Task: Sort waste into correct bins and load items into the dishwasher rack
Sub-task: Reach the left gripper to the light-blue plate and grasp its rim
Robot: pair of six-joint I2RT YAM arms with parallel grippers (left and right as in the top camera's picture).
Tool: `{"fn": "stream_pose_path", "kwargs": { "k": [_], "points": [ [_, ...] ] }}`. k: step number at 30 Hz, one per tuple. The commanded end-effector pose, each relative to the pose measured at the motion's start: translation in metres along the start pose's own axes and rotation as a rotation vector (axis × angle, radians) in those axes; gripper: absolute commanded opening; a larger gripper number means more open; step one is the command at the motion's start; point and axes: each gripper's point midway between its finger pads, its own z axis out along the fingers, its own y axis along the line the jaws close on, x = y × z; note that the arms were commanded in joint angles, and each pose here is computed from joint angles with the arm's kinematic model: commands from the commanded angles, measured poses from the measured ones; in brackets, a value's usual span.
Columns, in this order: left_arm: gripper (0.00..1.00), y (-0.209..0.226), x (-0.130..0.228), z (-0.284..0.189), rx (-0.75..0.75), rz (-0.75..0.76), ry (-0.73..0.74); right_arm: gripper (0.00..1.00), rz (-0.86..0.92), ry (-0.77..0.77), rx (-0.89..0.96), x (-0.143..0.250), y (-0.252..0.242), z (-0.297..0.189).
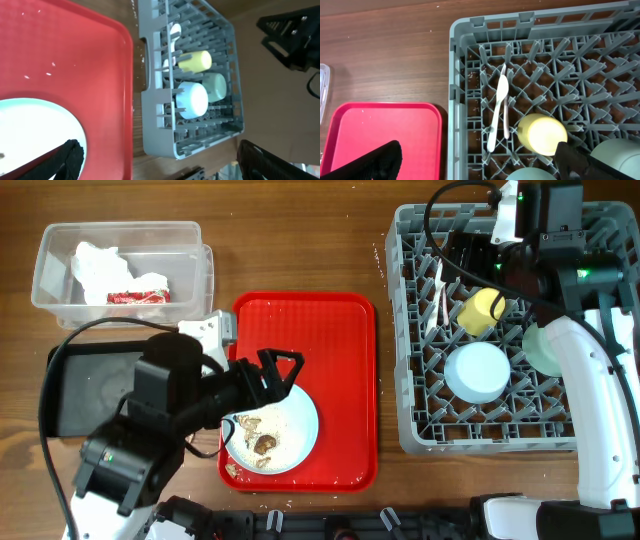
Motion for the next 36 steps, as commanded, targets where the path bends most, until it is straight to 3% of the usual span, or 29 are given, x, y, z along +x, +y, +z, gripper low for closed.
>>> {"fn": "stream_pose_path", "kwargs": {
  "k": [1, 5, 9, 12, 18, 21, 25, 28, 31, 36],
  "points": [
    [1.0, -0.018, 0.001, 0.015, 0.08, 0.101, 0.048, 1.0, 0.004, -0.016, 0.011, -0.005, -0.001, -0.002],
    [0.99, -0.006, -0.005, 0.039, -0.012, 0.115, 0.094, 1.0, 0.004, -0.016, 0.011, -0.005, -0.001, -0.002],
    [0.99, 0.067, 0.0, 0.05, -0.526, 0.109, 0.249, 1.0, 0.004, -0.016, 0.011, -0.006, -0.001, -0.002],
    [1.0, 0.095, 0.008, 0.064, -0.725, 0.067, 0.277, 1.0, 0.004, -0.016, 0.011, -0.006, -0.001, -0.002],
    [0.99, 0.089, 0.061, 0.131, -0.714, -0.081, 0.413, 1.0, 0.004, -0.016, 0.011, -0.006, -0.001, -0.002],
    [0.88, 0.098, 0.081, 0.145, -0.791, -0.151, 0.422, 1.0, 0.004, -0.016, 0.011, -0.005, -0.001, -0.002],
    [0.88, 0.117, 0.106, 0.16, -0.924, -0.299, 0.405, 1.0, 0.004, -0.016, 0.011, -0.006, -0.001, -0.002],
    [0.86, 0.13, 0.11, 0.164, -0.986, -0.358, 0.374, 1.0, 0.004, -0.016, 0.011, -0.005, -0.001, -0.002],
    [0.72, 0.137, 0.109, 0.166, -1.02, -0.39, 0.338, 1.0, 0.004, -0.016, 0.011, -0.005, -0.001, -0.002],
    [0.65, 0.138, 0.107, 0.17, -1.021, -0.399, 0.306, 1.0, 0.004, -0.016, 0.011, -0.005, -0.001, -0.002]
  ]
}}
